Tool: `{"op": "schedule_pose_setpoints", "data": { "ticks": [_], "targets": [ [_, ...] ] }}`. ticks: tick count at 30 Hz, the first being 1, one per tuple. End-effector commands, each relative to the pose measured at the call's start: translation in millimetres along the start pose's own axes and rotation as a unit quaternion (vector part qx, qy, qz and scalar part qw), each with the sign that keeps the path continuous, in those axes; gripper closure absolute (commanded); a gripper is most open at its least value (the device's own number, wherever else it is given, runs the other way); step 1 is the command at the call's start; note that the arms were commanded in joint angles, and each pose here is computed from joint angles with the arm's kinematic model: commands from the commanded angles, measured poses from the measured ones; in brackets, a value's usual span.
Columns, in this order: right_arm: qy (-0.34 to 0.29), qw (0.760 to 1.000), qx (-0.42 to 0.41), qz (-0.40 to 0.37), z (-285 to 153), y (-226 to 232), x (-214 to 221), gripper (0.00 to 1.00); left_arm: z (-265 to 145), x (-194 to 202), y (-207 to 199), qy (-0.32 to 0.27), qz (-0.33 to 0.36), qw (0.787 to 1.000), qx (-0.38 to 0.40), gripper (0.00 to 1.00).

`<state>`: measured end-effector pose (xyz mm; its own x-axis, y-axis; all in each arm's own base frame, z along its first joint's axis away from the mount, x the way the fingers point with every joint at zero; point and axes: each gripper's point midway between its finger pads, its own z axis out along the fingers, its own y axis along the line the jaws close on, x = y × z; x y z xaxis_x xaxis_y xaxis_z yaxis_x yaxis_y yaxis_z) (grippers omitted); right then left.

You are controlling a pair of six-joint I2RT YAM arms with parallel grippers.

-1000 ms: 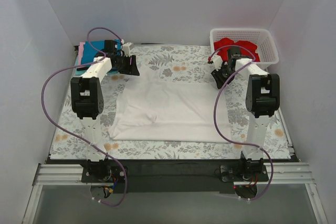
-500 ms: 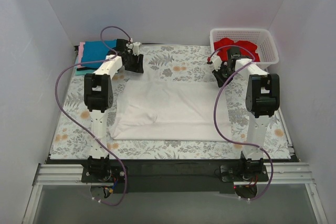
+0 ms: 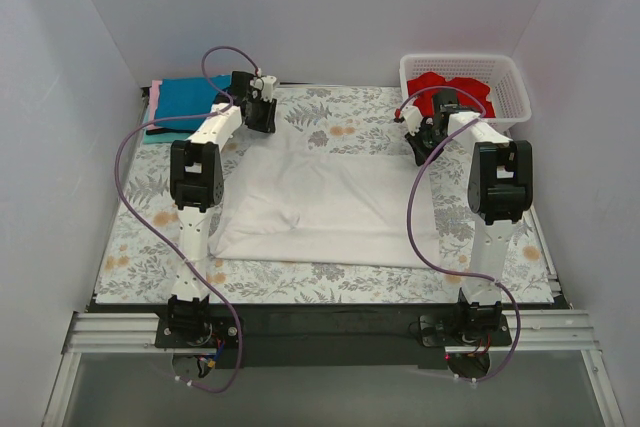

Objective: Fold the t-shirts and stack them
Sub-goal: Fold the tshirt

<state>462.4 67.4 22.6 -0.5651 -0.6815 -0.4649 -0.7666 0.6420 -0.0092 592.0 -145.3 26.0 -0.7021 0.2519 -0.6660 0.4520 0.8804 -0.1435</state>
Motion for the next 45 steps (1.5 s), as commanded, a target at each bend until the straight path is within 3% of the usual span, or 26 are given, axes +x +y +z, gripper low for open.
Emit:
{"op": "schedule_pose_setpoints", "data": {
  "ticks": [1, 6, 13, 27, 32, 40, 45],
  "targets": [
    [0.004, 1.000, 0.004, -0.004, -3, -2, 3, 0.99, 1, 5, 1, 0.012, 0.004, 1.000, -0.008, 0.76],
    [0.000, 1.000, 0.003, -0.005, -7, -1, 0, 0.99, -10, -10, 1, -0.007, 0.006, 1.000, -0.019, 0.57],
    [0.003, 1.000, 0.002, -0.007, -6, -1, 0, 0.99, -21, -41, 18, -0.054, 0.014, 0.996, -0.068, 0.55],
    [0.003, 1.000, -0.002, -0.004, -2, -2, 0, 0.99, 3, -21, 12, -0.033, 0.019, 0.999, -0.034, 0.54],
    [0.001, 1.000, 0.001, -0.006, -6, -3, -3, 0.99, 11, -2, -2, -0.010, 0.009, 1.000, 0.010, 0.60],
    [-0.011, 1.000, -0.004, -0.008, -17, 2, -10, 0.99, 0, -14, -9, -0.022, 0.006, 1.000, 0.020, 0.98],
    [-0.029, 0.999, 0.000, -0.018, -37, 6, -21, 0.99, -36, -41, -3, -0.067, 0.007, 0.998, 0.009, 1.00]
  ]
}}
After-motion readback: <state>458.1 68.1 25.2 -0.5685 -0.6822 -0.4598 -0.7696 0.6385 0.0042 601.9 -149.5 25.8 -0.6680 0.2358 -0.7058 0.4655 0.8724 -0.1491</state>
